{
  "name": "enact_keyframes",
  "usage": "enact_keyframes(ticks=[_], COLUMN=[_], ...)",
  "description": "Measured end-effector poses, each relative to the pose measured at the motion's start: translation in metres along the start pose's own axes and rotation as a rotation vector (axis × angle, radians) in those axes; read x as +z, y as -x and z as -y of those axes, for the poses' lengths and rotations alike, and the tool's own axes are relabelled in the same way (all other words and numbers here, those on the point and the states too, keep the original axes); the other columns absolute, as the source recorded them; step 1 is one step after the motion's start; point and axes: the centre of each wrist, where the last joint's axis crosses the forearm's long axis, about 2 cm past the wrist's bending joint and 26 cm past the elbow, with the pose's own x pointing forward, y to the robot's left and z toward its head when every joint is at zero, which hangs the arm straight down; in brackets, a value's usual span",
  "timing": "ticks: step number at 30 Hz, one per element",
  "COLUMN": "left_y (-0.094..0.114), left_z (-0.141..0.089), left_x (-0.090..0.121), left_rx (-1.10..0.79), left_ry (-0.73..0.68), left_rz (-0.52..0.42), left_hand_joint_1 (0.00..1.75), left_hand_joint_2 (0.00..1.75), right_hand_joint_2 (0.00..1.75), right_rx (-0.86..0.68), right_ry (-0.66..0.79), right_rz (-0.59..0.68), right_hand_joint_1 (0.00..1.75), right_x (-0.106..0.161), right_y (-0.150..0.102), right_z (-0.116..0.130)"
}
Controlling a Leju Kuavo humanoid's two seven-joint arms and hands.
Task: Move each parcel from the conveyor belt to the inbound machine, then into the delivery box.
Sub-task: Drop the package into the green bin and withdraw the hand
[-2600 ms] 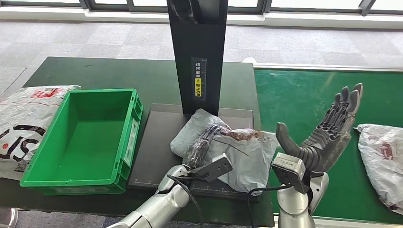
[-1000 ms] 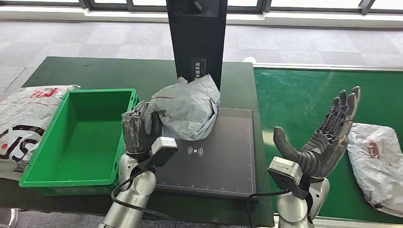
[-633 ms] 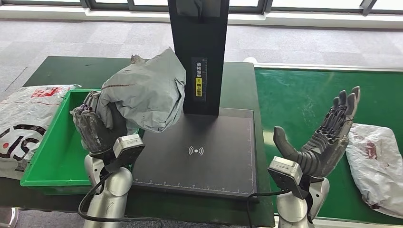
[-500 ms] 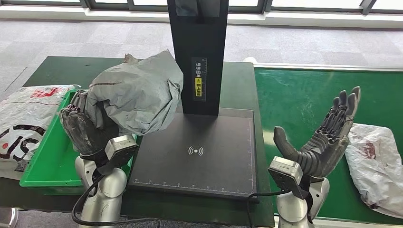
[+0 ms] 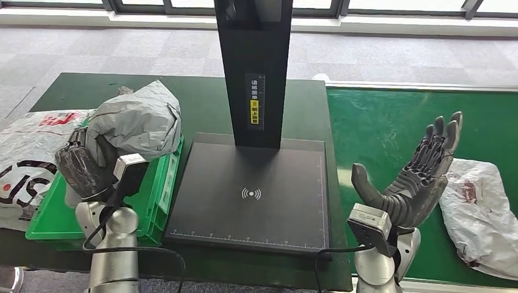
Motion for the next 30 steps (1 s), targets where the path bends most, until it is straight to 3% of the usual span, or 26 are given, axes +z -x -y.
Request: enact_keyframes(ticks=[4, 5, 8, 9, 15, 19, 30], left_y=[0.014, 0.016, 0.021, 0.022, 0.027, 0.028, 0.029], left_z=[0.004, 0.005, 0.007, 0.007, 0.01, 0.011, 0.012], left_x=[0.008, 0.009, 0.012, 0.013, 0.019, 0.021, 0.022], left_rx=[-0.026, -0.031, -0.041, -0.044, -0.049, -0.034, 0.011], left_ry=[0.024, 0.028, 0.039, 0.041, 0.052, 0.045, 0.016], left_rz=[-0.069, -0.081, -0.112, -0.123, -0.173, -0.189, -0.205], left_hand_joint_1=[1.75, 1.54, 0.23, 0.0, 0.0, 0.0, 0.0], left_hand_joint_2=[1.75, 1.75, 1.75, 1.75, 1.75, 0.0, 0.0], right_hand_joint_2=[1.75, 1.75, 1.75, 1.75, 1.75, 1.75, 1.75], right_rx=[-0.002, -0.003, -0.006, -0.007, -0.01, -0.011, -0.016], right_ry=[0.0, 0.0, 0.0, 0.0, -0.004, -0.006, -0.013], right_rz=[0.002, 0.003, 0.008, 0.009, 0.009, 0.008, 0.007], right_hand_joint_1=[0.0, 0.0, 0.0, 0.0, 0.0, 0.0, 0.0], right_x=[0.0, 0.0, 0.0, 0.0, 0.001, 0.002, 0.004], right_y=[-0.001, -0.001, -0.001, -0.001, -0.001, -0.001, 0.0], right_z=[0.0, -0.001, -0.001, -0.001, -0.002, -0.002, -0.004])
